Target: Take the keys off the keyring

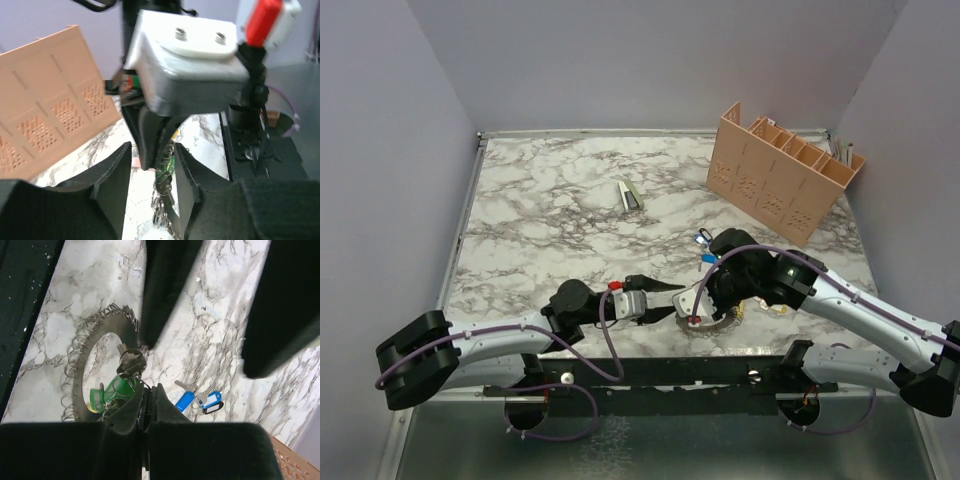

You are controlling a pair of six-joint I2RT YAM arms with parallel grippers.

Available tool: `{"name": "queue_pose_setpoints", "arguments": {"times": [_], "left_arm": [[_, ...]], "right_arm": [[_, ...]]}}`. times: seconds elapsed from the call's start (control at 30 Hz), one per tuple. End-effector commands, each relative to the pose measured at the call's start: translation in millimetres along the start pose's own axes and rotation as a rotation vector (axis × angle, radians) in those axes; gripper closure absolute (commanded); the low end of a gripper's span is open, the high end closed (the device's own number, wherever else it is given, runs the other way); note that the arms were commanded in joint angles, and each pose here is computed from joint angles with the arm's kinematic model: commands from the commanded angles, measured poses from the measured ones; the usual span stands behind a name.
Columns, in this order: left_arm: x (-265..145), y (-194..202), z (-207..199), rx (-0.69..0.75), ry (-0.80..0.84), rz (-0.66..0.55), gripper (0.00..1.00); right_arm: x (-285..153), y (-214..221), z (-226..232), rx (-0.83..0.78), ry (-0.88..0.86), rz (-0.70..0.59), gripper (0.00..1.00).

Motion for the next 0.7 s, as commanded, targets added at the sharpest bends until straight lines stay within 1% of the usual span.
{"name": "queue_pose_setpoints", "arguments": {"times": [0.0, 0.2, 0.3, 0.4, 0.57, 0.67], "left_arm": [[-13, -7, 27, -0.2, -0.233, -0.019, 0.58], [-26, 28, 44, -0.35, -0.431, 0.07, 0.56], [-23, 36, 40, -0.445, -0.439, 0.078, 0.54], [-18, 40, 29, -0.452, -0.378, 0.094, 0.54], [-9, 44, 6, -0.351, -0.218, 0.122, 0.56], [-3, 47, -3, -0.317, -0.151, 0.13, 0.57]], "right_arm": [[-3, 0, -3, 0.026, 0.022, 0.006, 0.99], [-4, -7, -6, 0.02, 0.024, -0.023, 1.0], [-5, -7, -8, 0.021, 0.029, -0.024, 1.0], [-5, -9, -10, 0.021, 0.034, -0.031, 0.99], [-1, -12, -8, 0.022, 0.017, -0.051, 0.99], [-1, -14, -7, 0.023, 0.012, -0.06, 0.99]]}}
Point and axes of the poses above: each gripper's point midway between its finger pads, its own x axis out along the fingers, its own z axis along the line the jaws close on, y = z × x, the point moved 1 cm from there along -x, back along the fingers, and after that the axes turned 4 degrees about x, right-handed, at the moved point
